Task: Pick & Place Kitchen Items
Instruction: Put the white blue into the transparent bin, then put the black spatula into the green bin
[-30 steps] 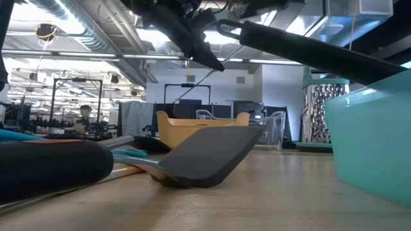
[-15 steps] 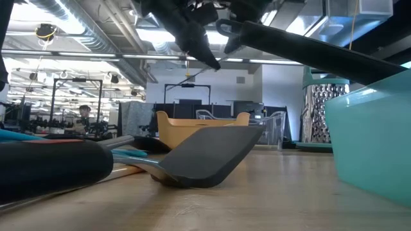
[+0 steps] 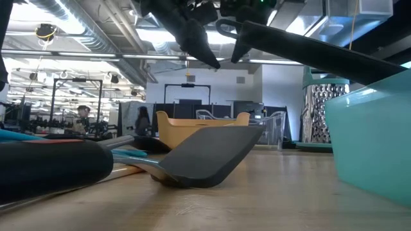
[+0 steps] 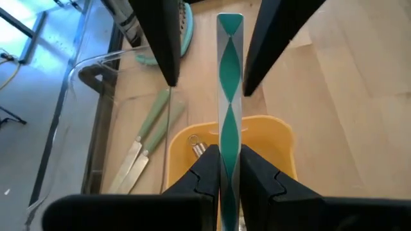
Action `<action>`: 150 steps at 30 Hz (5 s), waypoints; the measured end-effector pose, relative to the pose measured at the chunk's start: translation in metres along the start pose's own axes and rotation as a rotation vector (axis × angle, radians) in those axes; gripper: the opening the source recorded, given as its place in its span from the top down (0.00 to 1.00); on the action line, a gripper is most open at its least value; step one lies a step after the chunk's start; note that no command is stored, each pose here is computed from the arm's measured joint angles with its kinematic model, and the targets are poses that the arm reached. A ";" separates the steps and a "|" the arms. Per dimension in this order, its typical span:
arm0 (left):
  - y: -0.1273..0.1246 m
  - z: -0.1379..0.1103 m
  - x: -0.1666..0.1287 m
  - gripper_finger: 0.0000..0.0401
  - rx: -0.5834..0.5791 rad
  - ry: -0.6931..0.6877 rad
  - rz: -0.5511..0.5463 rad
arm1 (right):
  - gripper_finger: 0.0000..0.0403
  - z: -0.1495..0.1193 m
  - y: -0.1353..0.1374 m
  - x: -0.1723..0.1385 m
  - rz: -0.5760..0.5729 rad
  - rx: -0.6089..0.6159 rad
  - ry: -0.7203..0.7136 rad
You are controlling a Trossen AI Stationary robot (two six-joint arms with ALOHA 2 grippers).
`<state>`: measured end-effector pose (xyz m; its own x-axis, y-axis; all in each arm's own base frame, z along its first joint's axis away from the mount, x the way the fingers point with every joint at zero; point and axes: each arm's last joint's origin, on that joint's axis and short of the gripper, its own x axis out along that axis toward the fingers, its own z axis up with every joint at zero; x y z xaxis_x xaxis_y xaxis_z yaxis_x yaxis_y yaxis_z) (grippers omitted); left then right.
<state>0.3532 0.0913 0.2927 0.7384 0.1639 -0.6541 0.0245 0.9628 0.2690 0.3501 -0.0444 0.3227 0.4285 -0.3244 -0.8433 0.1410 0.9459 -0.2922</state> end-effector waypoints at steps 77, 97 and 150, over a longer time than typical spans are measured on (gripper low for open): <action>0.012 0.006 -0.081 0.64 -0.088 -0.070 0.130 | 0.90 -0.082 -0.119 0.078 -0.015 0.440 0.329; -0.003 0.016 -0.142 0.64 -0.145 -0.262 0.028 | 0.90 -0.109 -0.125 0.126 0.058 0.492 0.266; -0.051 0.025 -0.148 0.64 -0.086 -0.237 -0.074 | 0.44 -0.022 -0.144 0.068 -0.039 0.326 0.266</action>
<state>0.2592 0.0121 0.3937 0.8744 0.0478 -0.4829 0.0338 0.9867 0.1588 0.3392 -0.2024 0.2974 0.1779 -0.3101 -0.9339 0.4456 0.8716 -0.2045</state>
